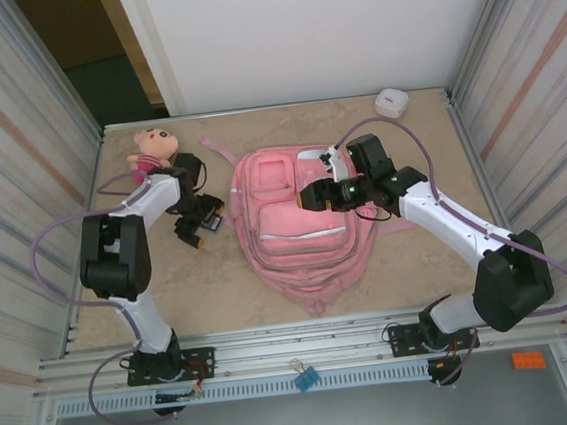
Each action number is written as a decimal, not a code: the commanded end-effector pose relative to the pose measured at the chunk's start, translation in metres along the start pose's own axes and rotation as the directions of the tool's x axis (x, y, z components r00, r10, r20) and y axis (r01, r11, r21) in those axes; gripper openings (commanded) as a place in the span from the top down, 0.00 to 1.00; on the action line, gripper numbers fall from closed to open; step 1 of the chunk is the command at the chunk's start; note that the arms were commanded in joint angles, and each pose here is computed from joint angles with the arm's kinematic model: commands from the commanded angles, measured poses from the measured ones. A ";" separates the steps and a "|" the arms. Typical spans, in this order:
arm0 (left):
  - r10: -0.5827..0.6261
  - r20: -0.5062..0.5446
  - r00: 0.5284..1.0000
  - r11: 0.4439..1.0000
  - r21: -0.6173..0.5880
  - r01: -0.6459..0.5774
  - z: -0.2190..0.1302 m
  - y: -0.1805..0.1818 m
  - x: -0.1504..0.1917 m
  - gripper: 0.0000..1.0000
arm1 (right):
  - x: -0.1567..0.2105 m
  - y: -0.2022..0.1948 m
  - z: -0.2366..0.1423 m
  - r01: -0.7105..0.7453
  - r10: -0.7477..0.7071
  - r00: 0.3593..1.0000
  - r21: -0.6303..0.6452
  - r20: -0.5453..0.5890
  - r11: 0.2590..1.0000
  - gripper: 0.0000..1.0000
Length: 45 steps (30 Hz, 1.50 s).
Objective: Pack the student bag
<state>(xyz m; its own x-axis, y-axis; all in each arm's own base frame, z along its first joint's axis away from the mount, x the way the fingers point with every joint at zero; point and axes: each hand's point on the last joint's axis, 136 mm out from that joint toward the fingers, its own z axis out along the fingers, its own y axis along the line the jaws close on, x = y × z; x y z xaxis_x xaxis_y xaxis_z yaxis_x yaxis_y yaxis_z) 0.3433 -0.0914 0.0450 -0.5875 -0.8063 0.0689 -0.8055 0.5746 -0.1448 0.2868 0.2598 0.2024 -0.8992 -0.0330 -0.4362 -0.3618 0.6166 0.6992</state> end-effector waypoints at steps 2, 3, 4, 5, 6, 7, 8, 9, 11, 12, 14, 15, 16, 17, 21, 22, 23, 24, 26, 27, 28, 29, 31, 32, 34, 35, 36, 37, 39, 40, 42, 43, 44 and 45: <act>-0.045 -0.011 0.999 0.999 -0.028 0.044 0.004 0.002 -0.013 0.13 | 0.004 -0.002 0.005 0.017 -0.017 1.000 -0.003 -0.019 1.000 0.37; -0.040 -0.006 0.999 0.999 -0.028 0.040 0.006 0.000 -0.014 0.14 | 0.004 -0.003 0.006 0.017 -0.017 1.000 -0.004 -0.021 1.000 0.37; -0.039 -0.003 0.999 0.999 -0.023 0.039 0.006 -0.003 -0.015 0.14 | 0.004 -0.004 0.007 0.016 -0.016 1.000 -0.002 -0.023 1.000 0.37; -0.037 -0.001 0.999 0.999 -0.020 0.037 0.007 -0.005 -0.017 0.15 | 0.005 -0.004 0.008 0.014 -0.014 1.000 -0.002 -0.026 1.000 0.37; -0.038 0.003 0.999 0.999 -0.026 0.038 0.008 -0.005 -0.018 0.15 | 0.005 -0.005 0.008 0.015 -0.015 1.000 -0.002 -0.027 1.000 0.37; -0.040 0.008 0.999 0.999 -0.030 0.040 0.009 -0.005 -0.020 0.16 | 0.005 -0.005 0.009 0.014 -0.014 1.000 -0.001 -0.028 1.000 0.37; -0.038 0.012 0.999 0.999 -0.033 0.039 0.010 -0.006 -0.021 0.17 | 0.005 -0.006 0.010 0.013 -0.013 0.999 -0.002 -0.030 1.000 0.37; -0.035 0.017 0.999 0.999 -0.033 0.035 0.011 -0.008 -0.023 0.17 | 0.005 -0.006 0.010 0.011 -0.012 0.999 -0.001 -0.031 1.000 0.37; -0.035 0.017 0.999 0.999 -0.034 0.036 0.013 -0.010 -0.024 0.17 | 0.005 -0.006 0.011 0.011 -0.011 0.999 -0.002 -0.033 1.000 0.37; -0.032 0.020 0.999 0.999 -0.034 0.033 0.013 -0.012 -0.026 0.17 | 0.005 -0.007 0.012 0.010 -0.010 0.999 -0.002 -0.034 1.000 0.37; -0.031 0.026 0.999 0.999 -0.035 0.032 0.014 -0.013 -0.028 0.17 | 0.005 -0.007 0.013 0.010 -0.010 0.999 -0.003 -0.036 1.000 0.37; -0.031 0.029 0.999 0.999 -0.038 0.032 0.015 -0.013 -0.029 0.18 | 0.005 -0.008 0.013 0.008 -0.009 0.999 -0.002 -0.038 1.000 0.37; -0.031 0.031 0.999 0.999 -0.039 0.032 0.016 -0.014 -0.030 0.18 | 0.005 -0.008 0.013 0.008 -0.008 0.999 -0.001 -0.038 1.000 0.37; -0.031 0.034 0.999 0.999 -0.043 0.033 0.017 -0.014 -0.031 0.20 | 0.005 -0.008 0.014 0.008 -0.009 0.999 -0.002 -0.038 1.000 0.37; -0.038 0.027 0.999 0.997 -0.060 0.039 0.026 -0.016 -0.033 0.29 | 0.006 -0.008 0.014 0.010 -0.010 0.999 -0.002 -0.043 1.000 0.38; -0.038 0.027 0.999 0.997 -0.060 0.040 0.027 -0.017 -0.033 0.29 | 0.006 -0.008 0.013 0.011 -0.011 0.999 0.000 -0.041 1.000 0.38; -0.036 0.028 0.999 0.997 -0.062 0.038 0.029 -0.018 -0.034 0.30 | 0.005 -0.008 0.013 0.012 -0.012 0.999 -0.001 -0.041 1.000 0.38; -0.034 0.029 0.999 0.997 -0.068 0.036 0.031 -0.017 -0.035 0.33 | 0.006 -0.008 0.012 0.013 -0.013 0.999 0.000 -0.040 1.000 0.38; -0.034 0.024 0.999 0.997 -0.068 0.036 0.033 -0.016 -0.033 0.38 | 0.006 -0.007 0.012 0.014 -0.014 0.999 0.000 -0.039 1.000 0.38; -0.036 0.022 0.999 0.997 -0.069 0.037 0.032 -0.014 -0.032 0.40 | 0.006 -0.007 0.011 0.016 -0.016 0.999 0.002 -0.038 1.000 0.38; -0.037 0.019 0.999 0.997 -0.067 0.038 0.032 -0.013 -0.031 0.41 | 0.006 -0.008 0.011 0.015 -0.014 0.999 0.004 -0.038 1.000 0.38; -0.038 0.017 0.999 0.997 -0.061 0.039 0.032 -0.011 -0.029 0.42 | 0.006 -0.008 0.010 0.016 -0.015 0.999 0.006 -0.036 1.000 0.38; -0.047 0.012 0.999 0.998 -0.049 0.048 0.027 -0.008 -0.024 0.44 | 0.006 -0.008 0.010 0.017 -0.016 0.999 0.006 -0.034 1.000 0.37; -0.054 0.007 0.999 0.998 -0.040 0.054 0.024 -0.006 -0.021 0.44 | 0.007 -0.007 0.010 0.016 -0.016 0.999 0.003 -0.037 1.000 0.38; -0.065 -0.007 0.998 0.998 -0.019 0.065 0.017 -0.002 -0.014 0.45 | 0.007 -0.006 0.011 0.012 -0.012 0.999 0.000 -0.036 1.000 0.38; -0.072 -0.012 0.997 0.997 0.000 0.072 0.011 -0.002 -0.010 0.45 | 0.006 -0.004 0.010 0.012 -0.012 0.999 -0.006 -0.030 1.000 0.38; -0.075 -0.018 0.997 0.997 0.014 0.076 0.006 -0.001 -0.006 0.46 | 0.006 -0.001 0.010 0.012 -0.013 1.000 -0.011 -0.023 1.000 0.38; -0.080 -0.022 0.997 0.996 0.027 0.080 0.002 0.000 -0.002 0.46 | 0.007 0.002 0.009 0.013 -0.014 1.000 -0.021 -0.015 1.000 0.38; -0.090 -0.034 0.995 0.994 0.062 0.092 -0.009 0.002 0.008 0.46 | 0.008 0.008 0.011 0.006 -0.006 1.000 -0.041 0.001 0.999 0.38; -0.096 -0.039 0.995 0.992 0.083 0.099 -0.016 0.002 0.013 0.46 | 0.008 0.014 0.012 0.002 -0.001 1.000 -0.058 0.013 0.998 0.38; -0.102 -0.050 0.994 0.987 0.117 0.107 -0.025 0.003 0.023 0.47 | 0.010 0.023 0.017 -0.007 0.010 0.999 -0.085 0.031 0.996 0.38; -0.105 -0.055 0.993 0.985 0.134 0.112 -0.030 0.003 0.029 0.47 | 0.011 0.029 0.020 -0.012 0.016 0.999 -0.099 0.042 0.995 0.38; -0.111 -0.066 0.992 0.981 0.152 0.120 -0.034 0.003 0.034 0.47 | 0.013 0.034 0.025 -0.015 0.021 0.999 -0.110 0.050 0.994 0.38; -0.112 -0.072 0.991 0.978 0.170 0.123 -0.038 0.002 0.038 0.47 | 0.015 0.039 0.030 -0.018 0.025 0.998 -0.118 0.057 0.993 0.38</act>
<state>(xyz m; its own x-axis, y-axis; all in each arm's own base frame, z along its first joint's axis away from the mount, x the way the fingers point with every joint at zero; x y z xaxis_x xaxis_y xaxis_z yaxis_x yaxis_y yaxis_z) 0.3248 -0.1047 0.0694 -0.5314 -0.8398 0.1116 -0.8320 0.4925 -0.2555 0.2657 0.2903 0.1849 -0.9089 -0.0419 -0.4149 -0.3626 0.5704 0.7370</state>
